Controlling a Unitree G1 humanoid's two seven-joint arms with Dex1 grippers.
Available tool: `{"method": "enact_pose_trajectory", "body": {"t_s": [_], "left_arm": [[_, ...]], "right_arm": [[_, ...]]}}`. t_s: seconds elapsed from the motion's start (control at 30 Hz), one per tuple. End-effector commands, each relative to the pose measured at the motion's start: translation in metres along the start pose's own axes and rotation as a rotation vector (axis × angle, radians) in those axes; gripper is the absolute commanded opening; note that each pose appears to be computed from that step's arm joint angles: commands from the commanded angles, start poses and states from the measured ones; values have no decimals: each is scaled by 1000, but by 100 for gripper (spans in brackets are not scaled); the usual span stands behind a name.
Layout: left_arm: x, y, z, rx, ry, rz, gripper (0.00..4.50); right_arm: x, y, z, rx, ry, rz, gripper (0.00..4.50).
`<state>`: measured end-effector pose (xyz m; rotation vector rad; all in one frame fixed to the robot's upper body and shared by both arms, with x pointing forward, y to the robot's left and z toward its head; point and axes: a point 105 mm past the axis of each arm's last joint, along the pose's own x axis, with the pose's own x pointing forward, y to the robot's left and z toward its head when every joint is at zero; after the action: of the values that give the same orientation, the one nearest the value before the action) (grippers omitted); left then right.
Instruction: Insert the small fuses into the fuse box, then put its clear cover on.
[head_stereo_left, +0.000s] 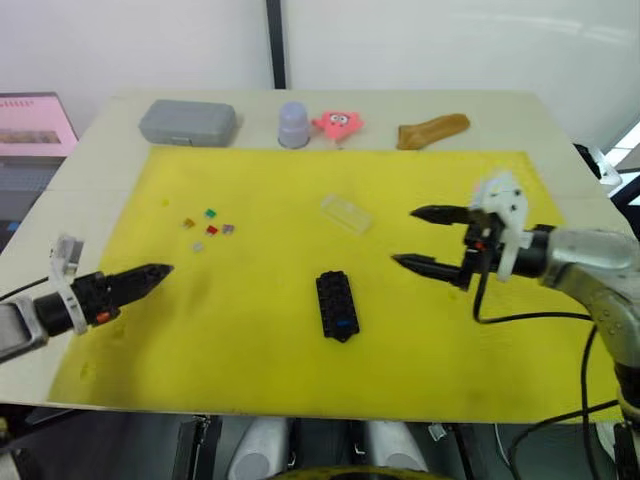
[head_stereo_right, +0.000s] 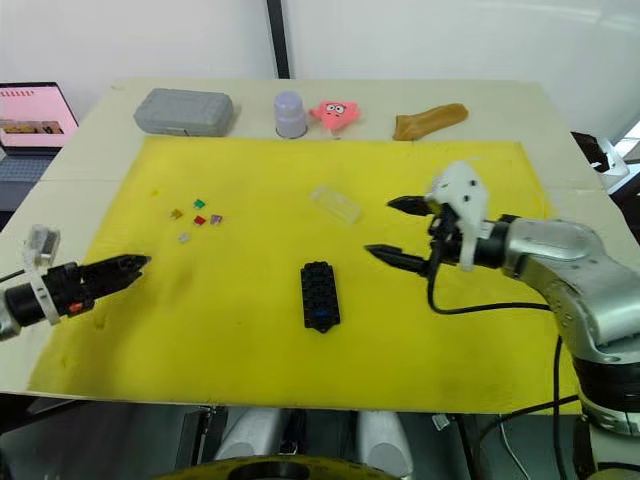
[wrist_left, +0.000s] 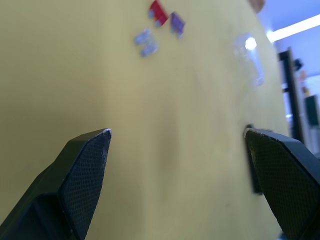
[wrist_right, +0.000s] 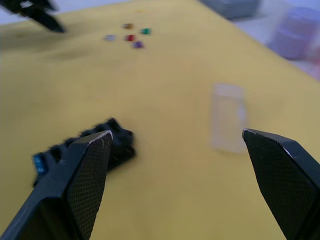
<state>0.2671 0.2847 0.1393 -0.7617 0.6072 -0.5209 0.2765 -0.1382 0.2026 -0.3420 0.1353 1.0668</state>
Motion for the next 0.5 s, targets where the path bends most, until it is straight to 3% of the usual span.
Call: {"method": "enact_pose_trajectory", "body": {"t_s": [0.03,0.13,0.23,0.5], "left_arm": [[2,0,28,-47,-116,2,450],[7,-1,51,-108,-204,-21,450],[17,-1,53,-146,-179,-39,450],[34,8,58,-190,-167,-44,450]], "right_arm": [[9,6,14,-44,-51,33,441],[17,9,15,-50,-61,46,441],[25,8,9,-74,-46,39,441],[37,20,25,-105,-95,118,441]]}}
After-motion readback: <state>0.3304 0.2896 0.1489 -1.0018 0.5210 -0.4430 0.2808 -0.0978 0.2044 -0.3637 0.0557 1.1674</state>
